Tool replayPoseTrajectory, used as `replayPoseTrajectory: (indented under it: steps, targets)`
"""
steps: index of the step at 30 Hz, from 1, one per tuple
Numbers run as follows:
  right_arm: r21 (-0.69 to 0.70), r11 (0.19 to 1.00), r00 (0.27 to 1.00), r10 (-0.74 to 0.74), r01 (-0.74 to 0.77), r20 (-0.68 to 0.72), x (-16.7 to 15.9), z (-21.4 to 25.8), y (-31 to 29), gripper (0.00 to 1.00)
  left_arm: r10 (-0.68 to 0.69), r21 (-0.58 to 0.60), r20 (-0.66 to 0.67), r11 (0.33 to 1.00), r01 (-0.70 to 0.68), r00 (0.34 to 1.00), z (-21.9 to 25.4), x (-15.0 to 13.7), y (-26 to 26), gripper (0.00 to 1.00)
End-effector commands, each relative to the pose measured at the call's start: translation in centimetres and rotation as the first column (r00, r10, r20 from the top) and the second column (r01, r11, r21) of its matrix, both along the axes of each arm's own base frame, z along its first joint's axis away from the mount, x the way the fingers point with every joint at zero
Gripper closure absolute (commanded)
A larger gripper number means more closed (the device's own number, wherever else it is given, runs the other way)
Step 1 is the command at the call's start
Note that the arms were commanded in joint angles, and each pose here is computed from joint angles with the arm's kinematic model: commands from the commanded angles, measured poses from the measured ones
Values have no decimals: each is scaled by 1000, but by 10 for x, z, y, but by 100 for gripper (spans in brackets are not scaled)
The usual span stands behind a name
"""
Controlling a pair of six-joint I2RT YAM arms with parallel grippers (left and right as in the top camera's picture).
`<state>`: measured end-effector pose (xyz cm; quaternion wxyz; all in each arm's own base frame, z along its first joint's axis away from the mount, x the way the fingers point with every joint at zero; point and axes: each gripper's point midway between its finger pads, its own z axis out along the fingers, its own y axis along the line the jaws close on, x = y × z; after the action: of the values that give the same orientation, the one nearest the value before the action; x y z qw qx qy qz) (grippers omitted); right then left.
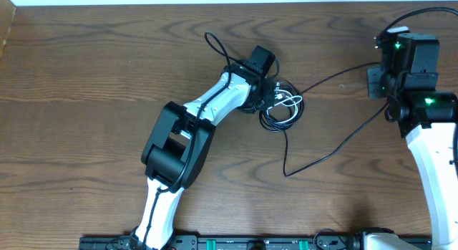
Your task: Untangle cables
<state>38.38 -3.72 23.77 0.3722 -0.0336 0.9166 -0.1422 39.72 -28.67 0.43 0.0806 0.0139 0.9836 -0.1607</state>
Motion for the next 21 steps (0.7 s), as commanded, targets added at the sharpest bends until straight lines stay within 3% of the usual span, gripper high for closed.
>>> replayPoseTrajectory:
  steps: [1,6,14,21]
  targets:
    - [-25,995,995,-96,96,-13,-2,-7,-20,99,9,78,-19,997,-8,1000,-19,-3,17,92]
    - [-42,990,989,-138,135,-56,-1,-22,-34,99,9,80,-21,997,-7,1000,-20,-4,17,92]
    - [-151,934,935,-341,325,-96,-13,-38,-84,99,9,81,-21,997,-7,1000,-20,-4,17,92]
    - [-71,941,933,-337,330,-126,-7,-55,-81,99,9,80,-21,997,-7,1000,-20,-4,17,92]
